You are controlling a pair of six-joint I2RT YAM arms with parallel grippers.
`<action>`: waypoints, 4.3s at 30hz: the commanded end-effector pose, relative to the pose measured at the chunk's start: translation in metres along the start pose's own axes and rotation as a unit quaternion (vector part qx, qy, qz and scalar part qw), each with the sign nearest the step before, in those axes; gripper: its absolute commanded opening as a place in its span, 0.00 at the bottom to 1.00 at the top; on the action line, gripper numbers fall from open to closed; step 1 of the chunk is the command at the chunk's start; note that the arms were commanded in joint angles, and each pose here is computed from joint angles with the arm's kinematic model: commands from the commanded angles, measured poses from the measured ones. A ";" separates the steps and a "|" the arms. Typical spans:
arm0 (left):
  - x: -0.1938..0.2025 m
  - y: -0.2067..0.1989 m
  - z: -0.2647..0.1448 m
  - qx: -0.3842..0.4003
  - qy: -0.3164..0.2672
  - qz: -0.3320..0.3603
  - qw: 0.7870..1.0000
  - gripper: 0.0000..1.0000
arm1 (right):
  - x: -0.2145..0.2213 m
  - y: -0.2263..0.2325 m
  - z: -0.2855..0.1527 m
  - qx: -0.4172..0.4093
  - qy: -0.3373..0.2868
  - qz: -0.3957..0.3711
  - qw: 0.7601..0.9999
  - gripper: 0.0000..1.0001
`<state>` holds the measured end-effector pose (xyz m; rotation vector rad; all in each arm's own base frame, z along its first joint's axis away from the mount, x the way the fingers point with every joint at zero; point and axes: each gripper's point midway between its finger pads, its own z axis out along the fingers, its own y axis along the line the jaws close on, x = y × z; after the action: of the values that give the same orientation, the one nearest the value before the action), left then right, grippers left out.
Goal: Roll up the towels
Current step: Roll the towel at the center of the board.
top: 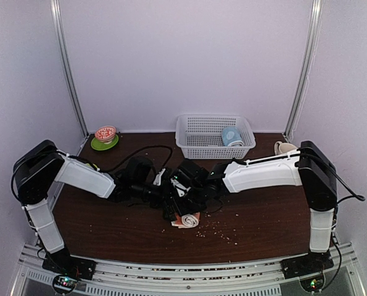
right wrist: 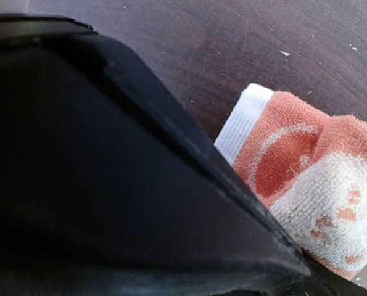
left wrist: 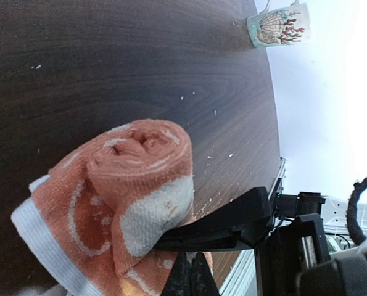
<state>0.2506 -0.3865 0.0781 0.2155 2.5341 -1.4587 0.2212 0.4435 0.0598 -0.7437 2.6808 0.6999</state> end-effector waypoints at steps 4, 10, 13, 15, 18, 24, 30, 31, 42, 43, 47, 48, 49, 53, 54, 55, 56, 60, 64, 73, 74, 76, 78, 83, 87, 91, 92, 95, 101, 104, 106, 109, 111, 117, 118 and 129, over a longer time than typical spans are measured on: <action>-0.010 -0.014 0.018 0.070 -0.010 0.009 0.997 0.00 | 0.017 -0.003 0.011 -0.004 0.024 -0.012 1.000 1.00; -0.009 0.011 0.028 0.072 -0.016 -0.027 0.997 0.00 | 0.019 -0.004 0.005 -0.006 0.019 -0.018 1.000 1.00; -0.010 0.018 0.030 0.070 -0.015 -0.038 0.997 0.00 | 0.019 -0.004 0.003 -0.008 0.016 -0.021 1.000 1.00; -0.009 0.021 0.032 0.072 -0.013 -0.044 0.996 0.00 | 0.020 -0.003 0.002 -0.010 0.013 -0.023 1.000 1.00; -0.009 0.023 0.033 0.083 -0.016 -0.049 0.995 0.00 | 0.020 -0.004 0.002 -0.009 0.013 -0.022 1.000 1.00; -0.009 0.034 0.037 0.088 -0.011 -0.084 0.992 0.00 | 0.019 -0.003 -0.001 -0.014 0.006 -0.025 1.000 1.00; -0.006 0.050 0.039 0.072 -0.010 -0.109 0.991 0.00 | 0.015 -0.006 -0.018 -0.001 -0.012 -0.029 1.000 1.00; -0.005 0.053 0.040 0.065 -0.008 -0.113 0.991 0.00 | 0.014 -0.006 -0.023 0.001 -0.015 -0.029 0.999 1.00; -0.002 0.064 0.042 0.044 -0.005 -0.119 0.992 0.00 | 0.010 -0.048 -0.067 0.024 -0.077 0.074 0.994 0.97; -0.002 0.064 0.041 0.044 -0.006 -0.119 0.992 0.00 | 0.011 -0.055 -0.068 0.018 -0.083 0.099 0.991 0.95; -0.001 0.065 0.038 0.037 -0.009 -0.115 0.993 0.00 | 0.011 -0.074 -0.065 -0.026 -0.109 0.176 0.978 0.85; -0.001 0.065 0.037 0.035 -0.009 -0.112 0.993 0.00 | 0.012 -0.079 -0.063 -0.032 -0.110 0.189 0.975 0.83; 0.000 0.065 0.036 0.032 -0.008 -0.110 0.993 0.00 | 0.013 -0.080 -0.060 -0.034 -0.106 0.198 0.974 0.81; 0.001 0.065 0.034 0.023 -0.008 -0.103 0.994 0.00 | 0.012 -0.079 -0.048 -0.053 -0.095 0.217 0.970 0.73; 0.001 0.065 0.033 0.021 -0.009 -0.104 0.994 0.00 | 0.012 -0.078 -0.045 -0.056 -0.091 0.221 0.969 0.71; 0.001 0.064 0.032 0.020 -0.009 -0.103 0.994 0.00 | 0.012 -0.077 -0.041 -0.059 -0.088 0.224 0.969 0.69; 0.000 0.063 0.031 0.020 -0.010 -0.104 0.994 0.00 | 0.012 -0.076 -0.038 -0.063 -0.084 0.228 0.968 0.67; 0.000 0.061 0.029 0.012 -0.011 -0.081 0.997 0.00 | 0.016 -0.076 -0.024 -0.067 -0.062 0.241 0.966 0.60; 0.002 0.060 0.028 0.004 -0.008 -0.070 0.997 0.00 | 0.020 -0.077 -0.014 -0.064 -0.047 0.245 0.966 0.55; 0.005 0.053 0.026 -0.012 -0.001 -0.048 0.999 0.00 | 0.019 -0.067 -0.004 -0.053 -0.019 0.216 0.975 0.10; 0.005 0.051 0.024 -0.011 -0.001 -0.046 0.999 0.00 | 0.019 -0.068 -0.004 -0.040 -0.014 0.206 0.978 0.03; 0.004 0.045 0.020 -0.010 -0.005 -0.039 0.999 0.00 | 0.019 -0.073 -0.010 -0.002 -0.008 0.186 0.983 0.00; 0.003 0.041 0.015 -0.012 -0.008 -0.032 0.999 0.00 | 0.019 -0.083 -0.018 0.044 -0.001 0.164 0.985 0.00; 0.005 0.028 -0.002 -0.008 -0.021 -0.019 1.000 0.00 | 0.033 -0.116 -0.044 0.173 0.044 0.106 0.978 0.00; 0.008 0.022 -0.013 -0.008 -0.031 -0.012 0.999 0.00 | 0.044 -0.138 -0.058 0.251 0.085 0.062 0.962 0.00; 0.011 0.024 -0.017 -0.015 -0.036 -0.005 0.999 0.00 | 0.044 -0.153 -0.066 0.311 0.116 0.027 0.943 0.00; 0.011 0.024 -0.017 -0.015 -0.036 -0.005 0.999 0.00 | 0.044 -0.156 -0.067 0.327 0.125 0.018 0.937 0.00; 0.008 0.018 -0.016 -0.006 -0.042 0.000 0.999 0.00 | 0.040 -0.160 -0.072 0.373 0.140 -0.012 0.917 0.00; -0.006 -0.001 -0.007 0.027 -0.052 0.009 0.998 0.00 | 0.031 -0.146 -0.060 0.399 0.132 -0.027 0.907 0.00; -0.014 -0.009 0.000 0.046 -0.054 0.011 0.997 0.00 | 0.032 -0.141 -0.050 0.394 0.122 -0.018 0.911 0.00; -0.017 -0.009 0.007 0.048 -0.048 0.010 0.998 0.00 | 0.032 -0.138 -0.048 0.387 0.113 -0.008 0.915 0.00; -0.020 -0.011 0.019 0.060 -0.037 0.005 0.997 0.00 | 0.035 -0.138 -0.046 0.375 0.101 0.003 0.921 0.00; -0.022 -0.011 0.027 0.071 -0.033 -0.001 0.997 0.00 | 0.037 -0.138 -0.046 0.371 0.095 0.007 0.924 0.00; -0.028 -0.014 0.046 0.100 -0.027 -0.016 0.994 0.00 | 0.038 -0.135 -0.042 0.356 0.089 0.010 0.930 0.00; -0.030 -0.016 0.049 0.106 -0.027 -0.018 0.994 0.00 | 0.037 -0.135 -0.041 0.354 0.087 0.009 0.931 0.00; -0.037 -0.015 0.073 0.114 -0.015 -0.035 0.993 0.00 | 0.034 -0.130 -0.041 0.340 0.081 0.001 0.937 0.00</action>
<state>0.2874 -0.4444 0.0540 0.0913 2.4193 -1.7197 0.2667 0.3079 0.0413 -0.5900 2.7460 -0.3599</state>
